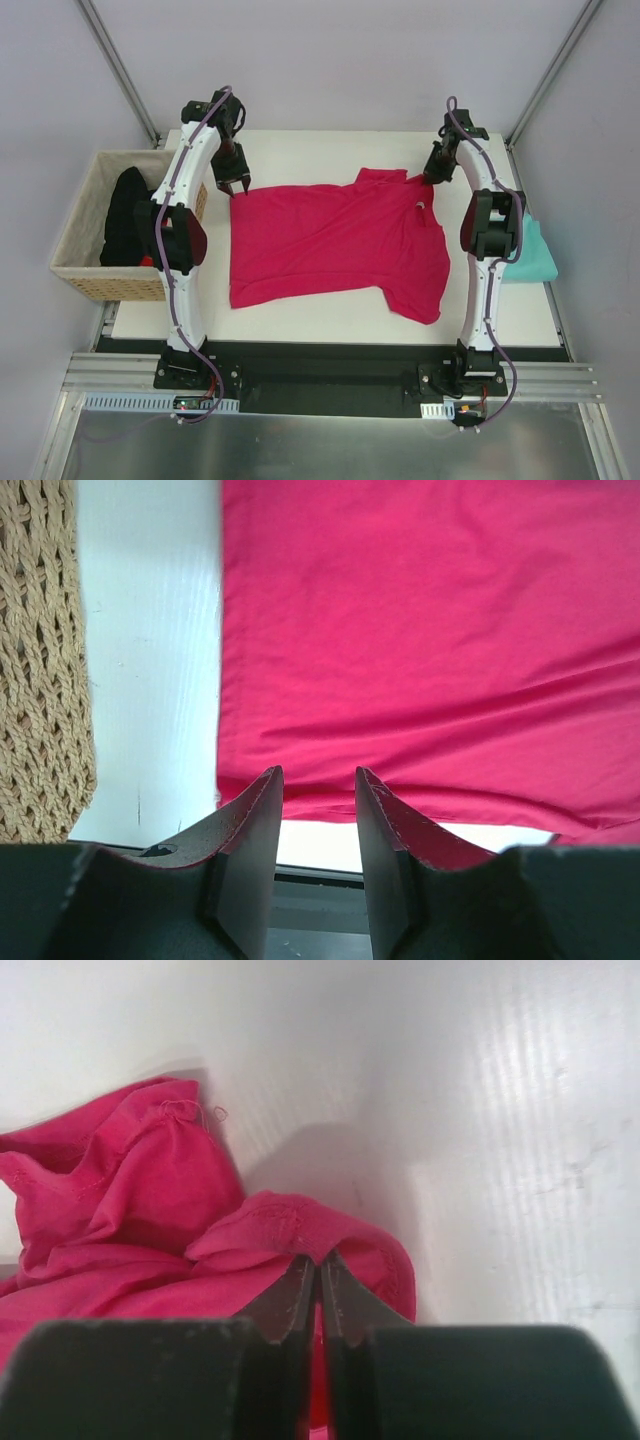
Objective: Fold and stack the t-shirts
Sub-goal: Flatten out the tshirt
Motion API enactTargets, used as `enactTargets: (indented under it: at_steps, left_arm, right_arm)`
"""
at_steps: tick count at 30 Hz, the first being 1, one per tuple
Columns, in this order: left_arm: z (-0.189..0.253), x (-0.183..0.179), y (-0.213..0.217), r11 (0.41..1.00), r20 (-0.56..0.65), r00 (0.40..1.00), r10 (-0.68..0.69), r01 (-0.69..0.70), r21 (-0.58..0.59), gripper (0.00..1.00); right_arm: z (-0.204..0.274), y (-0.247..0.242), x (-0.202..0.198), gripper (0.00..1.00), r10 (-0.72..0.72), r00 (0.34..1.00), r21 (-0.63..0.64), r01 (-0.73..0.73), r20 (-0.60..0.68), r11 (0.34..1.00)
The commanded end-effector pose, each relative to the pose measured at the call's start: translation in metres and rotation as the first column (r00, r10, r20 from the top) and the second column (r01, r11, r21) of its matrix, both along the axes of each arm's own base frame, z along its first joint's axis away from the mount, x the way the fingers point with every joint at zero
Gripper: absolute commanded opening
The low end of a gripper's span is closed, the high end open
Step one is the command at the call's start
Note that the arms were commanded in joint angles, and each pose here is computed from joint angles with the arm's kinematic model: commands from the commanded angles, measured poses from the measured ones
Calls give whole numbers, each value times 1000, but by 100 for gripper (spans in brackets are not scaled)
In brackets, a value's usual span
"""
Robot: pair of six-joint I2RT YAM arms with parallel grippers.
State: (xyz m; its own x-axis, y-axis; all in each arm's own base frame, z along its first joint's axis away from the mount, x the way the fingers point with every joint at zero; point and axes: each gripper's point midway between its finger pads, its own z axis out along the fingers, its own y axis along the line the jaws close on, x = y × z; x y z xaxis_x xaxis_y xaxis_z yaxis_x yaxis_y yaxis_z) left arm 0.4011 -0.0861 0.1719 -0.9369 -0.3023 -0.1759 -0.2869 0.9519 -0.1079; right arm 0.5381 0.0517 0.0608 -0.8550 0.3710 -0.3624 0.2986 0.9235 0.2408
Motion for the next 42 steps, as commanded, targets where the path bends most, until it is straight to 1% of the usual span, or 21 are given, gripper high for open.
enactTargets:
  at_steps: [1,2,5,10,13,16,18,19,20,21,22,23,25,27,28,29,31,36,38,39,42]
  left_arm:
    - [6,-23,-1,1000,-88,996,10,-9,4,34]
    - [5,-25,0,1000,-94,996,10,-9,5,34]
    - [5,-25,0,1000,-95,995,9,-8,7,34]
    - [-1,-27,1,1000,-115,993,7,-5,14,34]
    - [-8,-29,-2,1000,-135,991,0,1,4,34]
    - [-15,-33,-6,1000,-144,990,-15,15,-1,34]
    - [-19,-40,-7,1000,-154,988,-25,26,1,33]
    - [-21,-40,-9,999,-147,989,-33,33,-1,33]
    - [-25,-48,-9,999,-163,986,-37,38,1,33]
    - [-28,-52,-10,999,-168,985,-41,41,1,33]
    - [-31,-56,-12,999,-174,984,-48,49,0,32]
    - [-36,-63,-12,999,-183,982,-52,52,-3,30]
    - [-41,-74,-13,998,-201,978,-57,58,1,28]
    - [-50,-90,-15,998,-230,971,-69,70,0,22]
    - [-57,-101,-14,997,-261,963,-67,71,6,21]
    - [-55,-107,-16,997,-259,963,-75,78,3,20]
    - [-61,-122,-16,996,-290,954,-80,86,5,21]
    - [-62,-152,-16,996,-322,944,-77,86,16,26]
    - [-65,-166,-13,996,-347,935,-66,80,25,28]
    - [-66,-170,-11,997,-356,933,-56,71,30,29]
    - [-73,-183,-2,996,-383,923,-23,56,74,31]
  right_arm:
    - [19,-7,17,18,17,997,-23,-15,69,1000]
    - [18,-7,15,39,17,998,-19,-16,58,1000]
    - [27,-3,12,45,19,998,-8,-18,68,1000]
    - [88,-4,8,48,30,979,-60,-18,202,998]
    - [112,5,-1,46,44,972,-65,-30,232,997]
    - [116,12,-19,40,46,975,-67,-32,217,997]
    - [101,18,-37,36,52,985,-64,-42,167,997]
    - [98,26,-45,26,63,986,-65,-54,155,996]
    - [103,24,-53,19,54,986,-90,-40,160,995]
    - [86,25,-68,14,49,993,-92,-39,109,995]
    - [80,30,-76,5,58,994,-97,-49,94,994]
    - [78,29,-86,2,53,996,-107,-45,75,993]
    - [57,32,-109,1,37,999,-102,-37,-4,994]
    - [39,33,-133,1,36,996,-98,-44,-81,994]
    - [35,35,-141,1,42,994,-109,-54,-103,993]
    - [31,32,-149,1,39,992,-129,-54,-120,990]
    - [22,31,-168,1,48,986,-150,-72,-158,986]
    - [14,24,-190,1,43,980,-195,-81,-193,977]
    - [12,20,-196,5,35,978,-215,-79,-205,973]
    - [12,19,-197,9,31,978,-219,-77,-207,973]
    - [10,15,-202,13,22,977,-231,-72,-211,970]
